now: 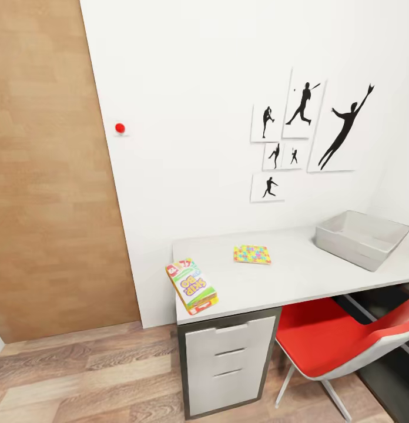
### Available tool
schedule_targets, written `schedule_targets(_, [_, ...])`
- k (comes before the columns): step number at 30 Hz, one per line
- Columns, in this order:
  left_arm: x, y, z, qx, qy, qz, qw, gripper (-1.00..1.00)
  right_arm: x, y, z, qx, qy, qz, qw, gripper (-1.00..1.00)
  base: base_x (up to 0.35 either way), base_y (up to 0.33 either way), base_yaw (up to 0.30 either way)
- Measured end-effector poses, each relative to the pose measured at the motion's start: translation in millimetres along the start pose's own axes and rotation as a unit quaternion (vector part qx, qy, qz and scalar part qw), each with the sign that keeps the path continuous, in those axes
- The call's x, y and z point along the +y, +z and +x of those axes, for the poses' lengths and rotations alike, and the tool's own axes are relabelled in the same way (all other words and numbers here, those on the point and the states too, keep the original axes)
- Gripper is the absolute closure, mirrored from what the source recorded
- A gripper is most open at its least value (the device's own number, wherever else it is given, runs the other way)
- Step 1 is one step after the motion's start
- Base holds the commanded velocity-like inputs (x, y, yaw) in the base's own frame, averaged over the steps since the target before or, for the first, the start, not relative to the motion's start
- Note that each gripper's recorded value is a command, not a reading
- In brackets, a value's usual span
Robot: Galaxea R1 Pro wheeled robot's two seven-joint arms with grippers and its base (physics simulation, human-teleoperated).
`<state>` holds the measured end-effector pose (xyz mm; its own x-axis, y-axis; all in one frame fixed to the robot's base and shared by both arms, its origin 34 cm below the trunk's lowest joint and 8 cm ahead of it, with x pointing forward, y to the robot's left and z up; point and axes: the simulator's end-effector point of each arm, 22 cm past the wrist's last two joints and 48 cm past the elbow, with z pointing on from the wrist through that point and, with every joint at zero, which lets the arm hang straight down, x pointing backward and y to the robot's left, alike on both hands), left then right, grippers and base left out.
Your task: Put all the toys in the child's room - the three board games (two on the bed and one on the table), the two jigsaw puzzles on the table, and the tennis ball on the table - inside the toy box on the table in the child's room.
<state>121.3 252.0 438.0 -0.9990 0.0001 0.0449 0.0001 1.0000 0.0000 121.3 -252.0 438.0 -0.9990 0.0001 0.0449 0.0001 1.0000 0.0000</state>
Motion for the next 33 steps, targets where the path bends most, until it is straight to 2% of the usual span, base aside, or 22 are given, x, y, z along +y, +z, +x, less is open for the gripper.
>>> schedule_targets(7, [-0.3,0.0,-2.6,-0.003,-0.003,0.001,1.0000,-1.00,-2.2,0.0,-1.3,-0.001,0.000,0.002,1.0000,-1.00,0.000,0.000,0.000])
schedule_targets(11, [-16.5,-0.2,-2.8,-0.003,-0.002,0.011,0.9999,-1.00,13.9,-0.1,-1.5,-0.001,0.001,-0.008,1.0000,-1.00,0.000,0.000,0.000])
schedule_targets(13, [-21.8,-0.3,-2.8,-0.003,-0.002,0.014,0.9999,-1.00,14.1,-0.1,-1.5,-0.001,0.000,-0.008,1.0000,-1.00,0.000,0.000,0.000])
schedule_targets(26, [-24.7,-0.4,-2.9,-0.004,-0.003,0.016,0.9999,-1.00,15.5,-0.2,-1.5,-0.001,0.004,-0.009,0.9999,-1.00,0.000,0.000,-0.007])
schedule_targets(33, [-24.5,-7.1,-2.8,-0.003,-0.002,0.016,0.9999,-1.00,15.1,-6.9,-1.1,-0.001,0.007,-0.009,0.9999,-1.00,0.000,0.000,-0.182])
